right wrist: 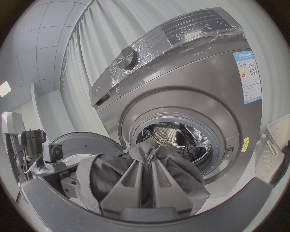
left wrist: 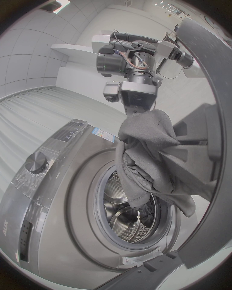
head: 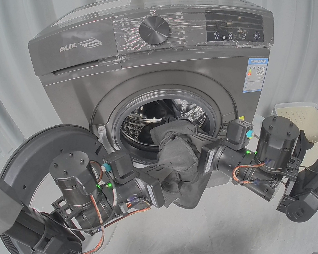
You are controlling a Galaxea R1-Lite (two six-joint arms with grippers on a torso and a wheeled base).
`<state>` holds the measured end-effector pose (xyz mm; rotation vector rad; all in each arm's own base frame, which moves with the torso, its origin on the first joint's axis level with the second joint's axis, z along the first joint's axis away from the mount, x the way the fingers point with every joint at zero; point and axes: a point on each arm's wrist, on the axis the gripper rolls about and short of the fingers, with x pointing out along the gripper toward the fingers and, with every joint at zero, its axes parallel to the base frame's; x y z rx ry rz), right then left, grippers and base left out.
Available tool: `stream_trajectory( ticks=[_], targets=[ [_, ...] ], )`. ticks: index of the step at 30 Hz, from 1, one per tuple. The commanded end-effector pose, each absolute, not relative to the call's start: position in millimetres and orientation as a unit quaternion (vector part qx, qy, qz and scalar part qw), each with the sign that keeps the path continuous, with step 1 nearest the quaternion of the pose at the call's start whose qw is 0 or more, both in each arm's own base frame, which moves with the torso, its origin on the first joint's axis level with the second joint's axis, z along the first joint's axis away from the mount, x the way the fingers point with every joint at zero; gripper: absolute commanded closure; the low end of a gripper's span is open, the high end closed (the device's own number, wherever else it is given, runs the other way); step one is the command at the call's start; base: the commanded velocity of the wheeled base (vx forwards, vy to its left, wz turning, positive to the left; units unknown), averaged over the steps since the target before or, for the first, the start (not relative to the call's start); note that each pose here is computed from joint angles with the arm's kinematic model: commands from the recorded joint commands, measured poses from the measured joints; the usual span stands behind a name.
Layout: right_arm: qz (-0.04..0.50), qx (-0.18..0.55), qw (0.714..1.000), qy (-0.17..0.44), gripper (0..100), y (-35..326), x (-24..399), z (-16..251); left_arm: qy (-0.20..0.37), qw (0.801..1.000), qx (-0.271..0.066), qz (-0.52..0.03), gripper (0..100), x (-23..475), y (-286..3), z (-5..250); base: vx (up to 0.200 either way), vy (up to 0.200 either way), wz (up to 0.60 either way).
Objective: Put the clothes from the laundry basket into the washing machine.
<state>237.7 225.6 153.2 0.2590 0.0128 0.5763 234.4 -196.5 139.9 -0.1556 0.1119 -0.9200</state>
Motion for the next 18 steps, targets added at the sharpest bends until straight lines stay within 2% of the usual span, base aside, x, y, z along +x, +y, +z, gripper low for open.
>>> stream_trajectory(
  ticks=[1,9,10,18],
  targets=[
    [0.284,0.128,0.95,0.006,100,225.6,237.6,153.3,0.038,0.891,-0.079,-0.445,100,230.2,-193.6,148.7,0.0,0.0,0.0],
    [0.282,0.124,0.951,0.012,100,222.2,234.9,151.1,0.028,0.891,-0.084,-0.446,100,231.1,-194.3,150.5,0.0,0.0,0.0],
    [0.282,0.124,0.951,0.012,0,221.9,234.6,150.6,0.027,0.89,-0.085,-0.446,100,231.0,-194.3,151.4,0.0,0.0,0.0],
    [0.266,0.122,0.956,0.006,0,210.8,237.9,154.6,0.014,0.89,-0.096,-0.445,100,232.5,-194.2,158.0,0.0,0.0,0.0]
  ],
)
